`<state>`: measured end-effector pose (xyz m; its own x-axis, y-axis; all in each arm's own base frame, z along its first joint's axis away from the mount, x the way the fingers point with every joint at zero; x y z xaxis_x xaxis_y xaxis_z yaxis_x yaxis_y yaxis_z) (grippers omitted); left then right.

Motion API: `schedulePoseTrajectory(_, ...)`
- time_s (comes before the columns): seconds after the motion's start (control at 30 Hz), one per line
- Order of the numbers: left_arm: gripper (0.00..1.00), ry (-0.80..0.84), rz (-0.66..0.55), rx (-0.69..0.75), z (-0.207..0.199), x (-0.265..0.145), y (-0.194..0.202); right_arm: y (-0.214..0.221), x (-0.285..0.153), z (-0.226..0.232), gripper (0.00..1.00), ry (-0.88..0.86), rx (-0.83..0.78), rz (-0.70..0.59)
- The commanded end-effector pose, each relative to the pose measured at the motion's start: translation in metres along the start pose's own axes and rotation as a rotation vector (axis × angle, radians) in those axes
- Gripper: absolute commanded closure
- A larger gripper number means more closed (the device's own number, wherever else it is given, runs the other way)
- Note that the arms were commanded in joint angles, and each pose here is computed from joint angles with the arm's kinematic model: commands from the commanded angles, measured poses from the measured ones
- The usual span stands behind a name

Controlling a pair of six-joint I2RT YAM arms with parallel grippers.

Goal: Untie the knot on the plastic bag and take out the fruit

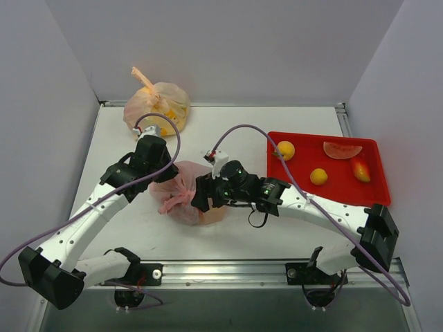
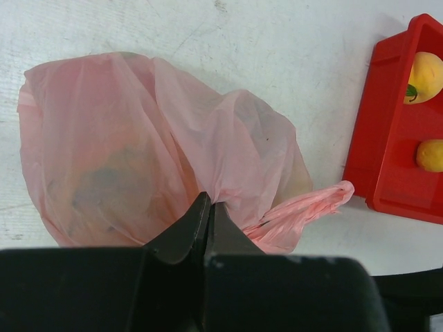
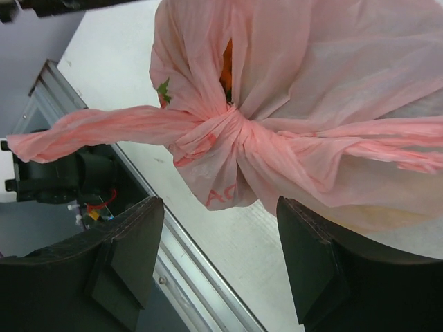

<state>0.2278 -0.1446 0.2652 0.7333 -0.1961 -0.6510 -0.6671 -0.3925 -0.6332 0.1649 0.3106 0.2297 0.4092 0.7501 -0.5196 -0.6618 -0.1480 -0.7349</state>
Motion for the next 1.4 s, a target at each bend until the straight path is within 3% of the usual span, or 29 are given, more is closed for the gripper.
schedulePoseTrajectory(0.0, 1.00, 0.037, -0.046, -0.035, -0.009, -0.012, -0.010, -0.007, 0.009, 0.012, 0.34, -0.011, -0.029, -0.012)
schedulePoseTrajectory(0.47, 1.00, 0.009, -0.045, -0.035, -0.007, -0.015, -0.005, 0.005, 0.056, 0.000, 0.41, 0.091, 0.004, 0.002)
schedulePoseTrajectory(0.57, 1.00, -0.034, -0.071, -0.012, -0.001, -0.015, -0.008, 0.007, 0.054, -0.006, 0.66, 0.117, -0.003, -0.006)
schedulePoseTrajectory(0.6, 1.00, -0.050, -0.084, 0.002, 0.002, -0.015, -0.011, 0.008, 0.052, -0.009, 0.81, 0.127, -0.003, -0.010)
schedulePoseTrajectory(0.7, 1.00, -0.112, -0.129, 0.013, 0.014, -0.013, -0.024, 0.012, 0.039, -0.022, 1.00, 0.155, 0.011, -0.017)
schedulePoseTrajectory(1.1, 1.00, -0.287, -0.179, -0.076, 0.061, 0.015, -0.095, 0.023, -0.039, -0.103, 1.00, 0.419, 0.155, -0.191)
schedulePoseTrajectory(1.23, 1.00, -0.323, -0.156, -0.093, 0.078, 0.023, -0.103, 0.024, -0.060, -0.118, 1.00, 0.487, 0.238, -0.282)
schedulePoseTrajectory(1.37, 1.00, -0.364, -0.131, -0.122, 0.097, 0.029, -0.101, 0.031, -0.058, -0.117, 1.00, 0.459, 0.257, -0.253)
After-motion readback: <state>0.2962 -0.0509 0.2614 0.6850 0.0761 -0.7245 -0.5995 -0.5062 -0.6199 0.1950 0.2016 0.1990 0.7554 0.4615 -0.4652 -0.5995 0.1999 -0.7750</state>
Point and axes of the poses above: each gripper's point midway between its finger pads, its own x axis out along the fingers, its own z axis along the line the jaws close on, y = z × x, the point moved 7 cm from there along -x, back along the fingers
